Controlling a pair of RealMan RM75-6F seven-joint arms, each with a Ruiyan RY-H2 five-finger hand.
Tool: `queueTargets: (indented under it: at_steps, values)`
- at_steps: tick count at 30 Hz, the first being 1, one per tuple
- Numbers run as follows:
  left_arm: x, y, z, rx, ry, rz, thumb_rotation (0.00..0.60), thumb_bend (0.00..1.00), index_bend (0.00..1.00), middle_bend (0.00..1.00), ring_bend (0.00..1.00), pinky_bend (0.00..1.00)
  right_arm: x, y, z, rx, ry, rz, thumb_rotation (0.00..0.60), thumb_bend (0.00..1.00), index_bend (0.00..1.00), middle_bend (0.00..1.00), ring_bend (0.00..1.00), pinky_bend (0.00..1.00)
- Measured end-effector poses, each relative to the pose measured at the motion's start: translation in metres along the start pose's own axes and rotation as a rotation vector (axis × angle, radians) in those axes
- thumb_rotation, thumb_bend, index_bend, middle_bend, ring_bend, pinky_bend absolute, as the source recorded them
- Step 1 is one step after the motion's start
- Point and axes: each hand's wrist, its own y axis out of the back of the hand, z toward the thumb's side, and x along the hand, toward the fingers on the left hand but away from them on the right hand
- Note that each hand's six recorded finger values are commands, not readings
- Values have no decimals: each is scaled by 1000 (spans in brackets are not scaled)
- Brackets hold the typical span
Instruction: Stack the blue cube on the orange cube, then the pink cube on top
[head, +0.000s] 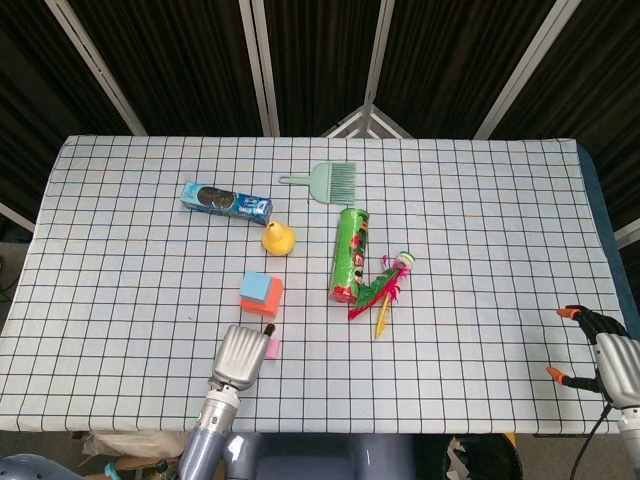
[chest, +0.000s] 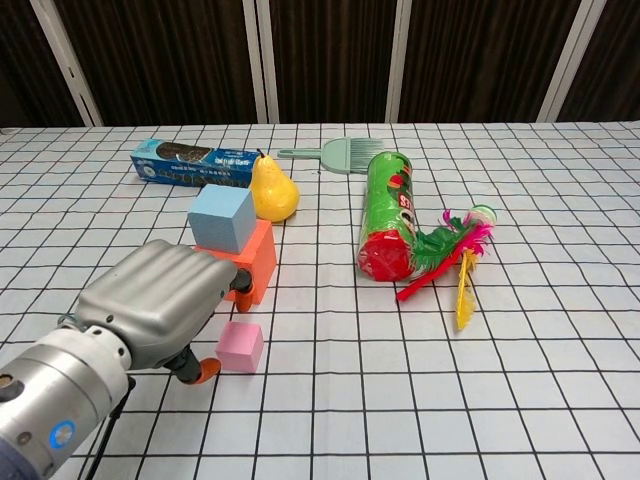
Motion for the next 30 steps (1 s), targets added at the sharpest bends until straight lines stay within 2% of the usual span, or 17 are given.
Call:
queueTargets:
  at_steps: [24,30]
  values:
    - [2,-4,4,-9,-23,-11,600,318,407,872,766,919,-1,-1,0,-1,-1,2,600,170,251,202,194,163]
    - [3,-2,4,-26,-20,-5,600,367,420,873,770,924,-1,-2,0,-8,1,6,600,170,251,202,194,163]
